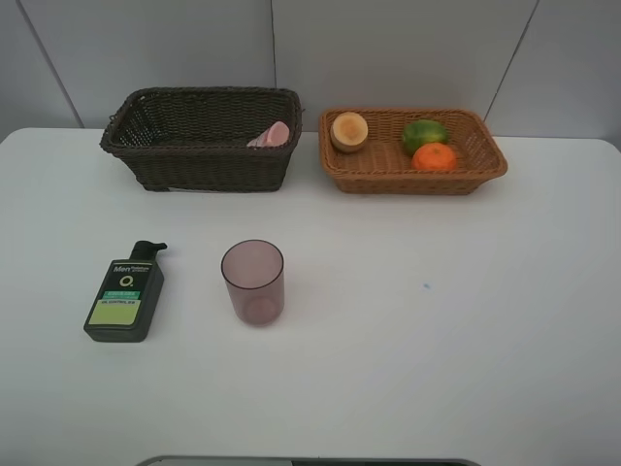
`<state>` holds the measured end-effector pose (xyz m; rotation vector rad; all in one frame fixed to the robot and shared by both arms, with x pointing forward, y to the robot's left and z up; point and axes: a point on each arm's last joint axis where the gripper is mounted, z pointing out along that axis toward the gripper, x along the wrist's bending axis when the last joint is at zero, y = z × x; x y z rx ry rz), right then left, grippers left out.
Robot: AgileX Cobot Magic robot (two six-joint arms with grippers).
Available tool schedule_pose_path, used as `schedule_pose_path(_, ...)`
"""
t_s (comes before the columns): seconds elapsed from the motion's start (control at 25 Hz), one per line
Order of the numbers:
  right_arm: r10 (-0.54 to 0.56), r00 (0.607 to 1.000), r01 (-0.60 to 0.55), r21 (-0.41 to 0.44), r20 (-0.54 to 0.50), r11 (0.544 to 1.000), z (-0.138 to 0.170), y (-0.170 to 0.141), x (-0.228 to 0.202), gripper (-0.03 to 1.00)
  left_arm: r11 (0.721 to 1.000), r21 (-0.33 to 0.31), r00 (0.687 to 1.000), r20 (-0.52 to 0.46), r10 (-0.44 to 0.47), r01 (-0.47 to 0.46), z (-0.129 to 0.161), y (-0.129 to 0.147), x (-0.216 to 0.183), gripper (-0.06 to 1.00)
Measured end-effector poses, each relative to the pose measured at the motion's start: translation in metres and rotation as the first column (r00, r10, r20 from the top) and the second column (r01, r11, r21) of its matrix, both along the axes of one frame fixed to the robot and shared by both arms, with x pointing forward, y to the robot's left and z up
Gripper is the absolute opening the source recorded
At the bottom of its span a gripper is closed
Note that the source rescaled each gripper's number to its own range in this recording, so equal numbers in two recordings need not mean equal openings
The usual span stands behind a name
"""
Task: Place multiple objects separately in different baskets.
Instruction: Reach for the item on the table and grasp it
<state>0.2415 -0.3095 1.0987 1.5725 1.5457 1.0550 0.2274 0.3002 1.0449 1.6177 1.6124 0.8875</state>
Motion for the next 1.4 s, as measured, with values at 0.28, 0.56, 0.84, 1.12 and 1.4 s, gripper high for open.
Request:
schedule_pose_path(0.28, 0.002, 0.999, -0.002, 0.013, 0.050, 1.000, -0.026, -0.003, -0.015, 0.91, 1.000, 0.000, 1.000, 0.000, 0.000, 0.000, 0.000, 0.000, 0.000, 0.96)
schedule_pose_path(0.56, 0.003, 1.000, -0.003, 0.005, 0.011, 1.000, -0.039, -0.002, -0.010, 0.91, 1.000, 0.000, 1.000, 0.000, 0.000, 0.000, 0.000, 0.000, 0.000, 0.96)
schedule_pose_path(0.84, -0.024, 1.000, 0.025, -0.027, 0.019, 0.999, -0.038, -0.005, -0.010, 0.91, 1.000, 0.000, 1.000, 0.000, 0.000, 0.000, 0.000, 0.000, 0.000, 0.96)
schedule_pose_path(1.12, -0.170, 0.985, 0.172, -0.075, 0.032, 0.982, -0.037, -0.009, -0.011, 0.91, 1.000, 0.000, 1.000, 0.000, 0.000, 0.000, 0.000, 0.000, 0.000, 0.96)
schedule_pose_path(1.4, -0.286, 0.958, 0.288, -0.075, 0.035, 0.955, -0.037, -0.008, -0.014, 0.91, 1.000, 0.000, 1.000, 0.000, 0.000, 0.000, 0.000, 0.000, 0.000, 0.96)
